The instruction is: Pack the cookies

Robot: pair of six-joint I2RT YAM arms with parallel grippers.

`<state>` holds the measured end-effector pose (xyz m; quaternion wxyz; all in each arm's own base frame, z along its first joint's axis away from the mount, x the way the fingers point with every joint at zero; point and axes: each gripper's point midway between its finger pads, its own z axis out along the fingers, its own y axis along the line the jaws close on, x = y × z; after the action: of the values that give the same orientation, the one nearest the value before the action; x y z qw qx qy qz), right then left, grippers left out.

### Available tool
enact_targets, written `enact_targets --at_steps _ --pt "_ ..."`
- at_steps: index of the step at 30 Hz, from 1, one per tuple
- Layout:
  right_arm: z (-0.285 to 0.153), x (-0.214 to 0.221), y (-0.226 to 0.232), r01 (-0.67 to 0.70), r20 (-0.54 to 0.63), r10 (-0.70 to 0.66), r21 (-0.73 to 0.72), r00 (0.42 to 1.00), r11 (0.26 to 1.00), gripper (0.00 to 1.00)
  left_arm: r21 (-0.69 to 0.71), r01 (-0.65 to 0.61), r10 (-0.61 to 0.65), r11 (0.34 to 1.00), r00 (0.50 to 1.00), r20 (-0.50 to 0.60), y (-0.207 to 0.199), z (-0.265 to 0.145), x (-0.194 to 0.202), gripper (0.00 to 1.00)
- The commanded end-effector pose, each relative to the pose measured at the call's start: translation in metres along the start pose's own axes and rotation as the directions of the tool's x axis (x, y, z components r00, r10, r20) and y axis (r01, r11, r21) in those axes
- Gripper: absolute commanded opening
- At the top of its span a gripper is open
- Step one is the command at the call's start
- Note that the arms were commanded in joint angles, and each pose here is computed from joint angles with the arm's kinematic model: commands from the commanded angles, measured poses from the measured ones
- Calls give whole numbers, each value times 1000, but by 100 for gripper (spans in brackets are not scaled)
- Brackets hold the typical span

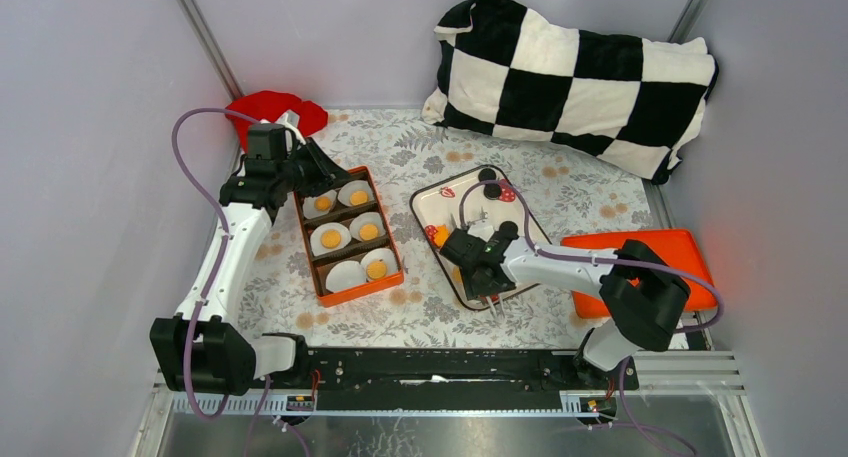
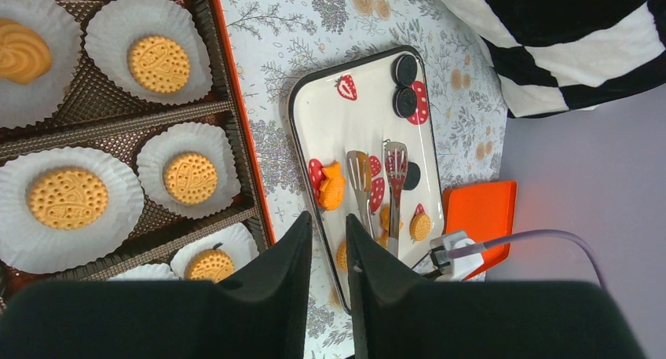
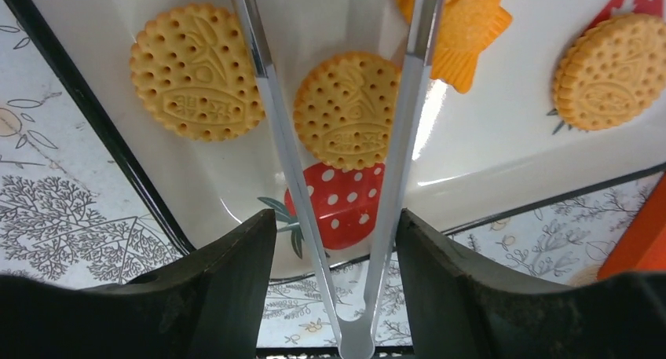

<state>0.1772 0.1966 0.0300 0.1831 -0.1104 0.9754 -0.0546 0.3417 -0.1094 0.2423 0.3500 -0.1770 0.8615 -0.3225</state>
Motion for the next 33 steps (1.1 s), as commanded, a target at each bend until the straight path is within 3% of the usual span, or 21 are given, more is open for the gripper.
enact_targets --at_steps 1,5,8,11,21,29,33 --pt "8 1 9 -33 -3 33 -30 999 999 62 25 -24 24 999 999 21 -6 4 -6 27" --pt "17 9 10 -33 -28 33 -23 999 999 53 27 -21 20 999 1000 15 -5 6 -3 26" --pt "18 12 11 -43 -43 42 -23 998 999 21 30 -19 19 999 1000 12 -5 6 -2 26" --pt "1 2 8 -56 -13 56 -29 998 998 14 34 -26 25 999 1000 18 -8 3 -4 26" --pt "-109 -53 -9 -45 180 63 -104 982 994 18 64 -33 32 997 999 31 -19 -6 -7 27" --pt "-121 -55 -29 -60 215 69 -50 974 997 28 82 -37 36 996 999 20 -23 -7 -7 27" --pt "-121 -56 -35 -87 244 94 -40 965 995 29 97 -38 36 995 999 17 -26 -7 -7 27"
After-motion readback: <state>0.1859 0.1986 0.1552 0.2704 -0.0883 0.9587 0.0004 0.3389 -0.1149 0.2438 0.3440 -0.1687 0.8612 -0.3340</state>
